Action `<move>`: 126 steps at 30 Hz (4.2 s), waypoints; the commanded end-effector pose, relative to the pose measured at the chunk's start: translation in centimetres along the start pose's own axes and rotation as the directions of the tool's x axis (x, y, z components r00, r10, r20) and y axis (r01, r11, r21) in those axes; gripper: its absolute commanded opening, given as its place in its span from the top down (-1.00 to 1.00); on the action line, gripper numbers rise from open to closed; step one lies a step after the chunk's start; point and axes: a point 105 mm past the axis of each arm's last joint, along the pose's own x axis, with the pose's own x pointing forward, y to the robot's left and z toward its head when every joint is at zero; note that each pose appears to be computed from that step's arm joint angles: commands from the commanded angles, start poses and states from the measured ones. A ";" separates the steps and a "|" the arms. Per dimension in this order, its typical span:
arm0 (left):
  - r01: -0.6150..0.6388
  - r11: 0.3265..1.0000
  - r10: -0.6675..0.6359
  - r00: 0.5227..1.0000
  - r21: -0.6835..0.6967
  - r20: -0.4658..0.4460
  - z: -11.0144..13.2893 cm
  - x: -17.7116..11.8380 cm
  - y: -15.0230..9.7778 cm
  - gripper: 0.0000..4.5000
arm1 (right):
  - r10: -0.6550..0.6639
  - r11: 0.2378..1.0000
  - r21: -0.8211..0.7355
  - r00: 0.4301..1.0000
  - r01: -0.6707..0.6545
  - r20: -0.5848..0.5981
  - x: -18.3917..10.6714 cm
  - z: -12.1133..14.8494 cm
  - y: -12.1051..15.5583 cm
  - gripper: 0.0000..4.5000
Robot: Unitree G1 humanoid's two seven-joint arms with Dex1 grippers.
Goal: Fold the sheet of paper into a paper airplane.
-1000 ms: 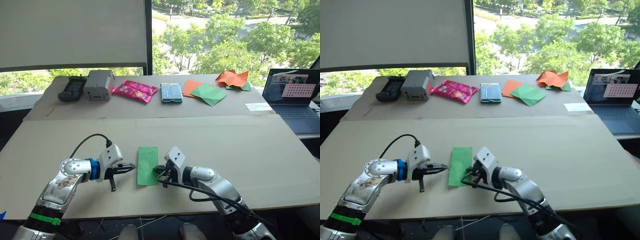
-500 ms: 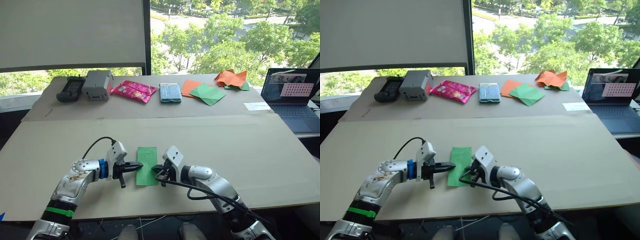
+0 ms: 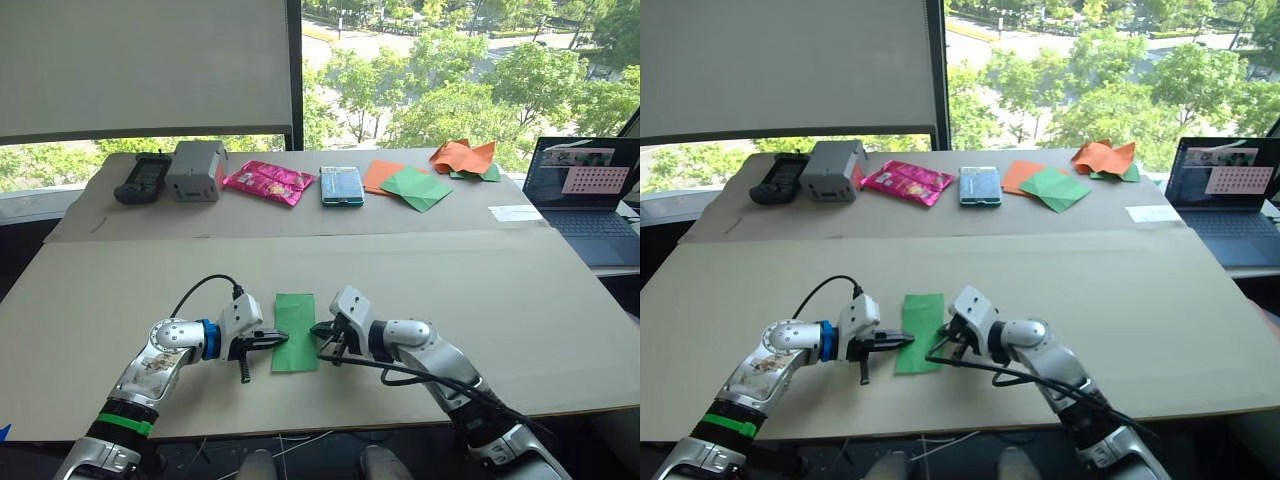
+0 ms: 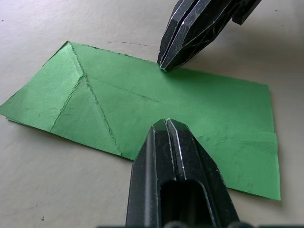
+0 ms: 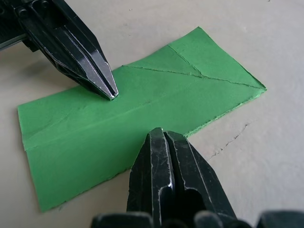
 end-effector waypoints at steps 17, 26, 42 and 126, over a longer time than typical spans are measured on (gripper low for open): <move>-0.007 0.999 0.004 0.997 -0.035 -0.071 -1.7 -1.0 -1.3 1.00 | -0.055 0.998 0.007 0.996 0.056 -0.067 3.0 0.1 -5.3 0.99; -0.035 0.999 0.032 0.997 -0.032 -0.075 -1.7 -1.4 -1.0 1.00 | -0.029 1.000 0.009 0.998 0.029 -0.063 3.5 -0.2 -5.3 0.99; -0.030 0.999 0.028 0.997 -0.032 -0.071 -1.6 -1.1 -0.8 1.00 | 0.122 0.992 0.044 0.990 -0.119 -0.074 1.4 -2.4 0.7 0.99; 0.009 0.999 -0.003 0.978 -0.031 0.207 6.4 5.5 0.5 1.00 | -0.095 0.995 0.027 0.985 0.092 0.144 -4.9 7.3 -0.3 0.99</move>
